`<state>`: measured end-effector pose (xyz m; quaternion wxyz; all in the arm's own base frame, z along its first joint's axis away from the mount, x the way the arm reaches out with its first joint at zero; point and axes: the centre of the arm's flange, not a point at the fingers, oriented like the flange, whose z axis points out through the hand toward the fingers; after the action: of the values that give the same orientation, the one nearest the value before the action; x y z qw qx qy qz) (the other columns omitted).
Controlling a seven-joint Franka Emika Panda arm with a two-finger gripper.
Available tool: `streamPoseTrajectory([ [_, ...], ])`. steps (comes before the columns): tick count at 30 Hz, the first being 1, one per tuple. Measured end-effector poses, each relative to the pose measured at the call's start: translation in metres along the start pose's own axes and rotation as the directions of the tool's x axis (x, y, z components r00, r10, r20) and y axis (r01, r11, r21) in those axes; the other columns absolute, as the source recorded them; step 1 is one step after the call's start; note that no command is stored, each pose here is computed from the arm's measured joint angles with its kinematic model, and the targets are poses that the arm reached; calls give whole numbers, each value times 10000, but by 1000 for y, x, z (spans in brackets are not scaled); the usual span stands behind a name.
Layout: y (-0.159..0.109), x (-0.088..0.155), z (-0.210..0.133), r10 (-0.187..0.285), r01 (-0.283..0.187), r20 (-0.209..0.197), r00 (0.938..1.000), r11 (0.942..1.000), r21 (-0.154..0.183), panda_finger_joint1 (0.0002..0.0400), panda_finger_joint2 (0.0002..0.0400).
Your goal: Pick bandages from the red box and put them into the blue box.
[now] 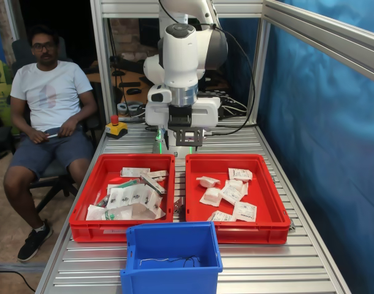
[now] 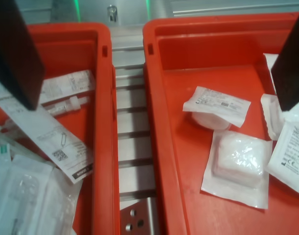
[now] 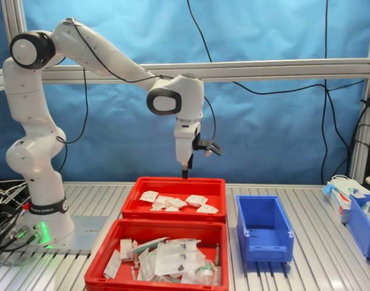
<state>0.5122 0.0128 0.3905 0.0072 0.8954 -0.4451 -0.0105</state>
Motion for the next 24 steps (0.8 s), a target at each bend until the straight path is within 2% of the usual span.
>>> streamPoseTrajectory([
  [16,5,-2,29,42,-24,-346,9994,9988,497,400,400],
  [24,-6,-11,45,-240,253,-301,9993,9987,446,400,400],
])
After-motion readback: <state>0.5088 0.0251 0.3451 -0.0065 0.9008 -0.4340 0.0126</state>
